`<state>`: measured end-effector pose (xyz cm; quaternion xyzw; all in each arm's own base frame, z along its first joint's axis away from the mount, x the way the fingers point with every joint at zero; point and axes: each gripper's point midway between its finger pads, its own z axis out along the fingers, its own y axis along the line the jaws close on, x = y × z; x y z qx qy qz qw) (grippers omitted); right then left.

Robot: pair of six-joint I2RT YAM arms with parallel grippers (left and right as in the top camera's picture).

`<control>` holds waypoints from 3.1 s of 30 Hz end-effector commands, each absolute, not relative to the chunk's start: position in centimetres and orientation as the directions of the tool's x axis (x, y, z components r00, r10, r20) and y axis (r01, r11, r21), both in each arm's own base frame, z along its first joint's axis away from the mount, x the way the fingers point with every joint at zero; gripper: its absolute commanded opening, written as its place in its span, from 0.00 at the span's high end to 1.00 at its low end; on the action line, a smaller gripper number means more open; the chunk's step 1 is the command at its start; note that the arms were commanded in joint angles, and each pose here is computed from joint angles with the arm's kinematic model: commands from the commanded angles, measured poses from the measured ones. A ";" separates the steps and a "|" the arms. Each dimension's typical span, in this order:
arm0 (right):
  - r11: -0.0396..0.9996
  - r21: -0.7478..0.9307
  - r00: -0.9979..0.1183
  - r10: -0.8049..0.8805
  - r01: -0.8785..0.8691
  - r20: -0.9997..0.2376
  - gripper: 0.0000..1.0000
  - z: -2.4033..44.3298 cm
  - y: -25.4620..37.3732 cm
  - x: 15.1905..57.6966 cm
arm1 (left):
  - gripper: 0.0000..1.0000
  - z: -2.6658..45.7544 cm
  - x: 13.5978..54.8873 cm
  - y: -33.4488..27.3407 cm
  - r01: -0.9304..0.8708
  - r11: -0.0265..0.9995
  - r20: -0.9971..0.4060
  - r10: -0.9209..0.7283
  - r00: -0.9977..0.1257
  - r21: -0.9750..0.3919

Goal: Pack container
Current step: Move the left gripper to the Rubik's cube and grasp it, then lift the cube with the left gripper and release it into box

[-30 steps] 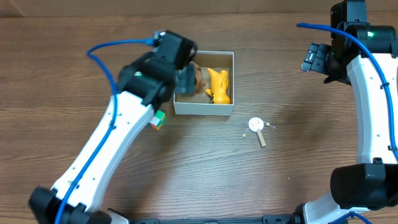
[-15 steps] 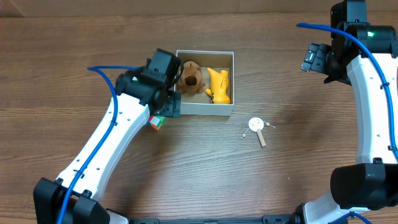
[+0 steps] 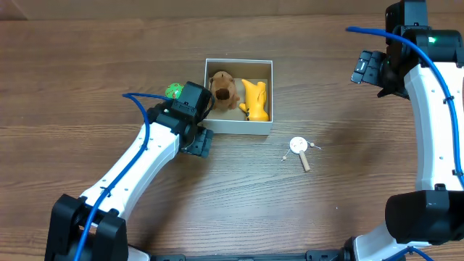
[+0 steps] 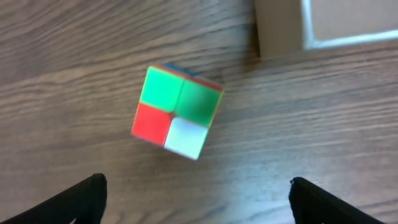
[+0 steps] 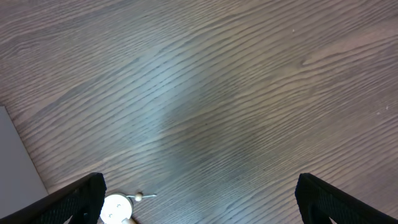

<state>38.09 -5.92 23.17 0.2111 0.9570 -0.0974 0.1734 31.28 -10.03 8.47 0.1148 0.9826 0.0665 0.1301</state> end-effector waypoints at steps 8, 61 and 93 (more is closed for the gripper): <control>0.891 -0.109 -0.842 0.369 0.441 -0.394 0.00 23.8 -5.9 38.3 | 0.03 7.1 33.6 -7.6 0.267 0.960 -0.284 0.280 -0.917 0.085; 0.891 -0.109 -0.842 0.369 0.441 -0.394 0.00 23.8 -5.9 38.3 | 0.53 2.0 35.0 -8.4 0.374 0.927 -0.210 0.373 -0.904 0.035; 0.891 -0.109 -0.842 0.369 0.441 -0.394 0.00 23.8 -5.9 38.3 | 0.44 23.5 40.5 -21.6 0.607 0.788 -0.574 0.451 -0.684 -0.105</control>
